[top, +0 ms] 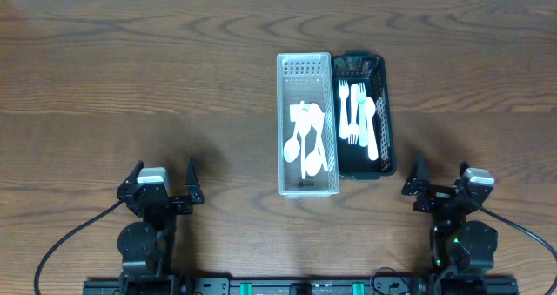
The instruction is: Pack container
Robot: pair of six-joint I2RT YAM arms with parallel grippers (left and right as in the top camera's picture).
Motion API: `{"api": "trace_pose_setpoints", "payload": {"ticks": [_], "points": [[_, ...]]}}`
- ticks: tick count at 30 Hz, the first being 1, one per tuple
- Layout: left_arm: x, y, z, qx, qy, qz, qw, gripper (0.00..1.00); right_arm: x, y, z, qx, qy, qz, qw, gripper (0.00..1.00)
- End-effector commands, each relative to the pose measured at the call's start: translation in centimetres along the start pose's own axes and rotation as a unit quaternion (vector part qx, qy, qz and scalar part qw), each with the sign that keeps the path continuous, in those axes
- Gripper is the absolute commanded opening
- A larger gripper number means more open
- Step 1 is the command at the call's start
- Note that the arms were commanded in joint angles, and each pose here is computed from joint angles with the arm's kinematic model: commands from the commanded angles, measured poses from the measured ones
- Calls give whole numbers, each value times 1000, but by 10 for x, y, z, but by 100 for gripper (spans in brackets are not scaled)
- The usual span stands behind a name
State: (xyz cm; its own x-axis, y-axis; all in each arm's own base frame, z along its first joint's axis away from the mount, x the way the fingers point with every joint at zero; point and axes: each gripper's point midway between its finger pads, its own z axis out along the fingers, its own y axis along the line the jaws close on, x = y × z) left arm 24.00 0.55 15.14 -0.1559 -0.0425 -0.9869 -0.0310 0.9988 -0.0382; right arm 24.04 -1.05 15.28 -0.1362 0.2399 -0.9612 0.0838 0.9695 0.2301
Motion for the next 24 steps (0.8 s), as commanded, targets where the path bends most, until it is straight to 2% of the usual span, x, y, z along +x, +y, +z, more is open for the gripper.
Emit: {"api": "trace_pose_setpoints", "payload": {"ticks": [1,24], "points": [[15,3,3,-6,17,6,1000,98,3,12,0,-33,3,-61,998,99],[15,3,3,-6,17,6,1000,98,3,11,0,-31,2,-76,997,99]]}}
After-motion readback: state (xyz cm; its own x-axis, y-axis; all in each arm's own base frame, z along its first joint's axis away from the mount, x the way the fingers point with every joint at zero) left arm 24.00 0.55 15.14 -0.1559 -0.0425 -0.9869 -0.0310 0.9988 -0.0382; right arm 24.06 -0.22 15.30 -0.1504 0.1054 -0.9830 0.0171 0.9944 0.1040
